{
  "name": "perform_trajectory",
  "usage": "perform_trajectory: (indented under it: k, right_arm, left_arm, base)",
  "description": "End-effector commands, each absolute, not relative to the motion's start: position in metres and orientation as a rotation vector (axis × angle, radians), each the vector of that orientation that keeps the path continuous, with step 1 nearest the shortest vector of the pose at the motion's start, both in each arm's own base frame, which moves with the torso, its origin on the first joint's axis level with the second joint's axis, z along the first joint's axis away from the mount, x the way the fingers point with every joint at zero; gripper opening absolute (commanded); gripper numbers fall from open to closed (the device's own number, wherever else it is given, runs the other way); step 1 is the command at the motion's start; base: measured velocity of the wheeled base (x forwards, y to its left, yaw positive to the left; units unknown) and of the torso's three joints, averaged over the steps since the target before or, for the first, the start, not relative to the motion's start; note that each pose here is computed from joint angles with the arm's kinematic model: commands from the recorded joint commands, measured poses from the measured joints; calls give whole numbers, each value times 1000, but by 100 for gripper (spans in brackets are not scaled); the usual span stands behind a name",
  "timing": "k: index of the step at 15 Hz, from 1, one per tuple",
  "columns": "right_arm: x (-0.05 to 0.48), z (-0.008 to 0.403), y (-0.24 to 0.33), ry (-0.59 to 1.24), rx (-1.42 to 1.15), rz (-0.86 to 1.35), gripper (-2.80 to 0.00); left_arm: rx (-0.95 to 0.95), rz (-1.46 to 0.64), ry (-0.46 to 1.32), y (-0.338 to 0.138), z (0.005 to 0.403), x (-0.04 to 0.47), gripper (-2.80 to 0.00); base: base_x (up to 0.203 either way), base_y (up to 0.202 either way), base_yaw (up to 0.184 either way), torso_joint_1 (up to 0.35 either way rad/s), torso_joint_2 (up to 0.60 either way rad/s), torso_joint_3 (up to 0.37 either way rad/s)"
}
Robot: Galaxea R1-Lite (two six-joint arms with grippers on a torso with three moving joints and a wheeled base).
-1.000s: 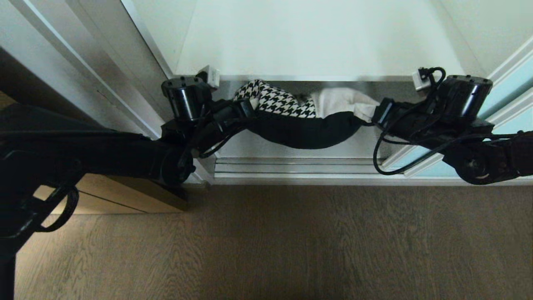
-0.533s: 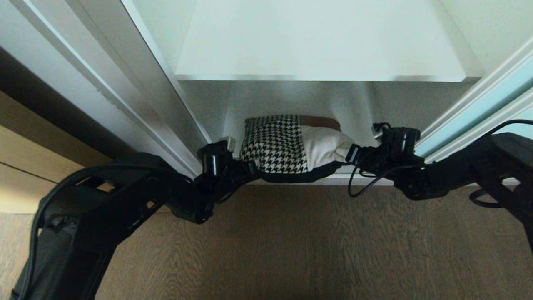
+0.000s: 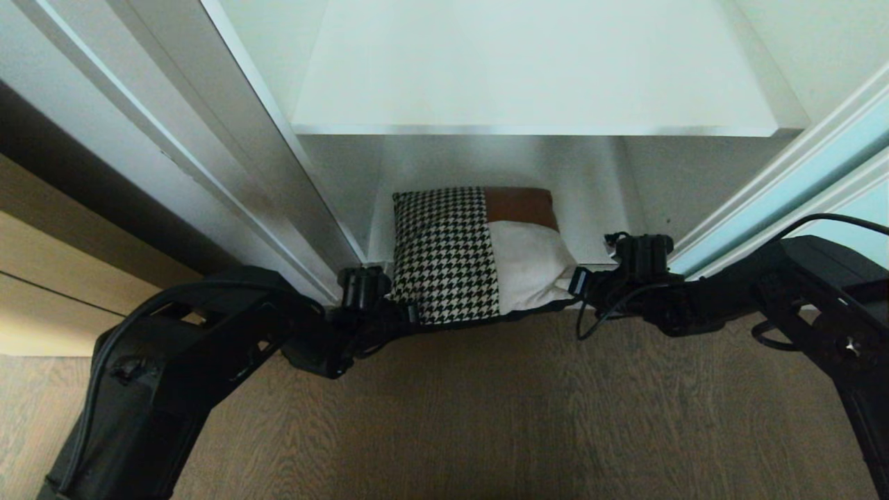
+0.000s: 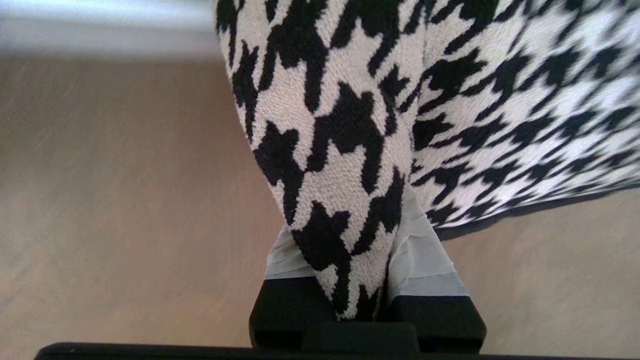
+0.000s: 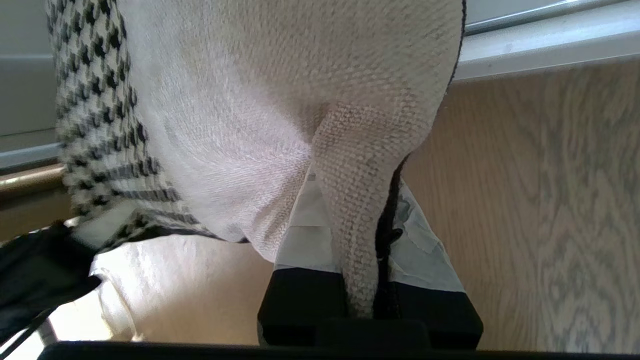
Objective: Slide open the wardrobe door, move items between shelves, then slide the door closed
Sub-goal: Place the pillow on the lower shelf
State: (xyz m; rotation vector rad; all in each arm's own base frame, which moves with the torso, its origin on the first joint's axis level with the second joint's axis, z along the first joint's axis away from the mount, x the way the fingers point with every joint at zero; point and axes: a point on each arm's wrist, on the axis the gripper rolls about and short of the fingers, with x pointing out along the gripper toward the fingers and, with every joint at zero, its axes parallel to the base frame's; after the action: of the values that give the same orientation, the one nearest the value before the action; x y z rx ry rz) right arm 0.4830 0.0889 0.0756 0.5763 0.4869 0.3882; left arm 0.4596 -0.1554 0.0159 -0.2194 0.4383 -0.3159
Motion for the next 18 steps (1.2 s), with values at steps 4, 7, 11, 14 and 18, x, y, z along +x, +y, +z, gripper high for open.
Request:
perform_trajectory:
  k: [4, 7, 11, 14, 18]
  right_arm:
    - [484, 92, 79, 488, 564, 278, -280]
    - [487, 97, 68, 457, 536, 237, -280]
    - [497, 89, 66, 441, 522, 204, -280]
    - [506, 89, 67, 420, 518, 196, -280]
    - [521, 89, 62, 416, 517, 153, -280]
  left_arm:
    - [-180, -300, 443, -157, 45, 466, -280]
    - [-155, -217, 365, -162, 60, 482, -280]
    - [-126, -205, 347, -172, 58, 500, -280]
    - [-102, -189, 336, -176, 42, 512, -280]
    - [-54, -174, 345, -178, 28, 516, -280]
  base:
    - [0, 0, 0, 0, 0, 0]
    - [0, 0, 0, 0, 0, 0]
    - [0, 0, 0, 0, 0, 0]
    - [0, 0, 0, 0, 0, 0]
    - [0, 0, 0, 0, 0, 0]
